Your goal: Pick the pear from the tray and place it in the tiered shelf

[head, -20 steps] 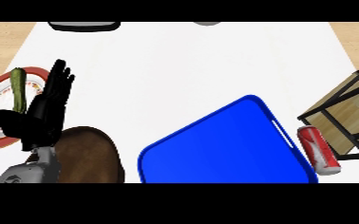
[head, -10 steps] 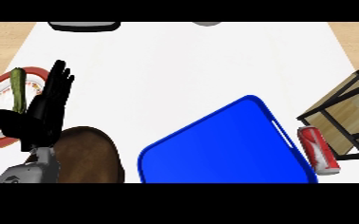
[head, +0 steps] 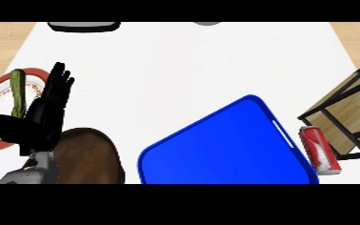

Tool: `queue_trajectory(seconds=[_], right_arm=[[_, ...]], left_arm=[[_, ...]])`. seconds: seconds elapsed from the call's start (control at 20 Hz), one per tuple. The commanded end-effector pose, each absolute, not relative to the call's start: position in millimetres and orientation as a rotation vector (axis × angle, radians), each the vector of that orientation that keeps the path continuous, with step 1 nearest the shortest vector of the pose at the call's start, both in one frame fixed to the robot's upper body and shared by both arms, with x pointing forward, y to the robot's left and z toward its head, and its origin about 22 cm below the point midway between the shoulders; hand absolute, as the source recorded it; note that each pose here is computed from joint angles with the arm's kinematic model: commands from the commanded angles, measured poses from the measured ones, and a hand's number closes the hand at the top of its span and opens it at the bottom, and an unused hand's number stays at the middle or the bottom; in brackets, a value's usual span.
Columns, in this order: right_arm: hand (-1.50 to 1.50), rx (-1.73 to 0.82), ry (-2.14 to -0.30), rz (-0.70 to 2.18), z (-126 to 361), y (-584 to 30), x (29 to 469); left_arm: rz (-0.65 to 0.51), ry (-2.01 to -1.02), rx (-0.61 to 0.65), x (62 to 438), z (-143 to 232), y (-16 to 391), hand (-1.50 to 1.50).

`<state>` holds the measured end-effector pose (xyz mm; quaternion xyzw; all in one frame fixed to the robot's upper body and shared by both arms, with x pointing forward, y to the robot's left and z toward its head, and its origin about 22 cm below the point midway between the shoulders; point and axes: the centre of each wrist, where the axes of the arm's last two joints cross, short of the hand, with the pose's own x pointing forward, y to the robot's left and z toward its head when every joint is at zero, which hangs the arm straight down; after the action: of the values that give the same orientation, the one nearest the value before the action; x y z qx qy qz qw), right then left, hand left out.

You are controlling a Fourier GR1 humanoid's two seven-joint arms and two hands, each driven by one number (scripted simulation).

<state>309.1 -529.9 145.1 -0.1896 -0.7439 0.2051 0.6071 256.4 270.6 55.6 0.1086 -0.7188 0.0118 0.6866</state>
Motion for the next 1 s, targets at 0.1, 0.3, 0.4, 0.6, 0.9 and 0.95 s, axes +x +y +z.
queue_trajectory(seconds=[0.1, 0.3, 0.4, 0.6, 0.9, 0.95], right_arm=[[-1.50, -0.307, -1.830, 0.305, 162, -536, 313], [-1.50, -0.406, -1.816, 0.180, 206, -580, 279], [-1.50, -0.446, -1.774, 0.107, 215, -592, 266], [-1.50, -0.501, -1.684, 0.058, 221, -615, 234], [-1.50, -0.468, -1.686, 0.053, 229, -636, 195], [-1.50, -0.467, -1.686, 0.054, 241, -643, 180]], left_arm=[[0.038, -1.611, 0.232, 254, 40, 258, 0.00], [0.031, -1.622, 0.233, 261, 72, 268, 0.00], [0.035, -1.628, 0.227, 261, 58, 268, 0.00], [0.011, -1.632, 0.205, 258, 57, 254, 0.00], [0.039, -1.606, 0.216, 258, 42, 258, 0.00], [0.040, -1.618, 0.227, 260, 55, 259, 0.00]])
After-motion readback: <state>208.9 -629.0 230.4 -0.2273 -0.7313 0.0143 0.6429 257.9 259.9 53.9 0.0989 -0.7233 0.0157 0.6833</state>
